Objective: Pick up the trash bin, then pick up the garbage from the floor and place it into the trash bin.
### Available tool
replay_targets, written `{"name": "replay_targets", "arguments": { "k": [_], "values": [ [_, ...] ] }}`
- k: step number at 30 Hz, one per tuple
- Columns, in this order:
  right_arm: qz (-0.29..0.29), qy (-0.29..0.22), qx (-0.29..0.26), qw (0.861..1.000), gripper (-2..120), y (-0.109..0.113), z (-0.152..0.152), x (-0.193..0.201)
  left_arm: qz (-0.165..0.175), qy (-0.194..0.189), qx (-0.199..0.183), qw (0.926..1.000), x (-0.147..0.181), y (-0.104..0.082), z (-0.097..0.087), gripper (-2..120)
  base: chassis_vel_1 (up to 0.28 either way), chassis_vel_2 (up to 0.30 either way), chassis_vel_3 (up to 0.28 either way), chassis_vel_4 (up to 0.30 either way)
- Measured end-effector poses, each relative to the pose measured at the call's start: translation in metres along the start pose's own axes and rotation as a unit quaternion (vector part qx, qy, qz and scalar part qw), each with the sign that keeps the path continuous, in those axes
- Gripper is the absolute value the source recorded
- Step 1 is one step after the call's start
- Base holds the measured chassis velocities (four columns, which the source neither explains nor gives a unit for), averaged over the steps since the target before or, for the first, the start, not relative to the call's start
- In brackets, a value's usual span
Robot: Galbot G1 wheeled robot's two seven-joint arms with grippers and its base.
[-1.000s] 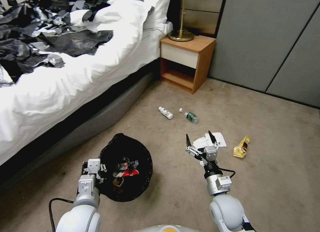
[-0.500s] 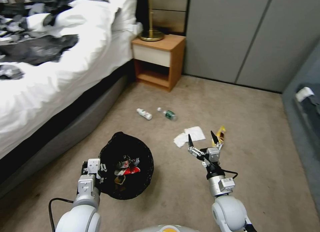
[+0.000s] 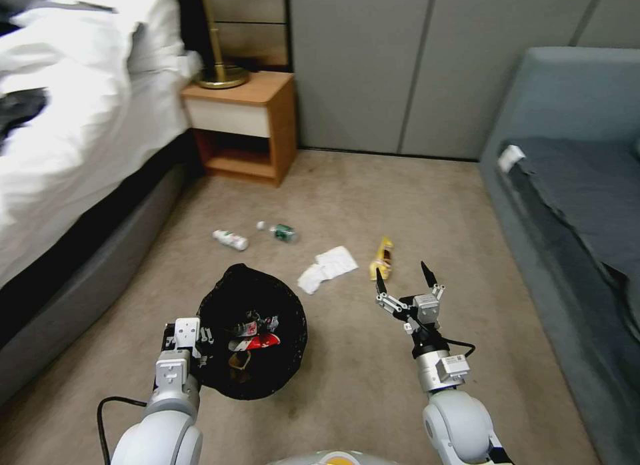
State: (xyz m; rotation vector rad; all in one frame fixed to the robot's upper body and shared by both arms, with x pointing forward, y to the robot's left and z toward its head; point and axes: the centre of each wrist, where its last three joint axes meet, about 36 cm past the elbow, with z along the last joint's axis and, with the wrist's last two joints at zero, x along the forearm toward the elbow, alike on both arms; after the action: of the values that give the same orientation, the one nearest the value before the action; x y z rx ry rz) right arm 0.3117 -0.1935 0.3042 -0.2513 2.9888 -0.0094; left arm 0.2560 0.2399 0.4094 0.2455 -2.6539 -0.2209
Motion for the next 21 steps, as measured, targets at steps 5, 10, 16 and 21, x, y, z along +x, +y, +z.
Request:
{"name": "replay_targets", "arguments": {
  "k": [5,10,16,21],
  "values": [
    [-0.001,0.001,0.000,1.000,100,0.0001,0.0000,0.0010,0.002,-0.009,0.003,1.0000,0.0007,0.0011,0.0013,1,-0.055,-0.050,-0.043,-0.058],
    [-0.003,0.001,0.001,1.000,100,0.0007,-0.0015,0.0011,0.002,-0.014,0.005,0.9999,0.0020,0.0013,0.0030,1,0.000,0.000,0.000,0.000],
    [-0.008,0.003,0.002,1.000,100,0.0002,-0.0015,0.0025,0.004,-0.014,0.004,0.9999,0.0035,0.0017,0.0039,1,0.000,0.000,0.000,0.000],
    [-0.010,0.002,0.004,1.000,100,-0.0012,-0.0015,0.0028,0.004,-0.014,0.004,0.9999,0.0045,0.0016,0.0038,1,0.000,0.000,0.000,0.000]
  ]
}}
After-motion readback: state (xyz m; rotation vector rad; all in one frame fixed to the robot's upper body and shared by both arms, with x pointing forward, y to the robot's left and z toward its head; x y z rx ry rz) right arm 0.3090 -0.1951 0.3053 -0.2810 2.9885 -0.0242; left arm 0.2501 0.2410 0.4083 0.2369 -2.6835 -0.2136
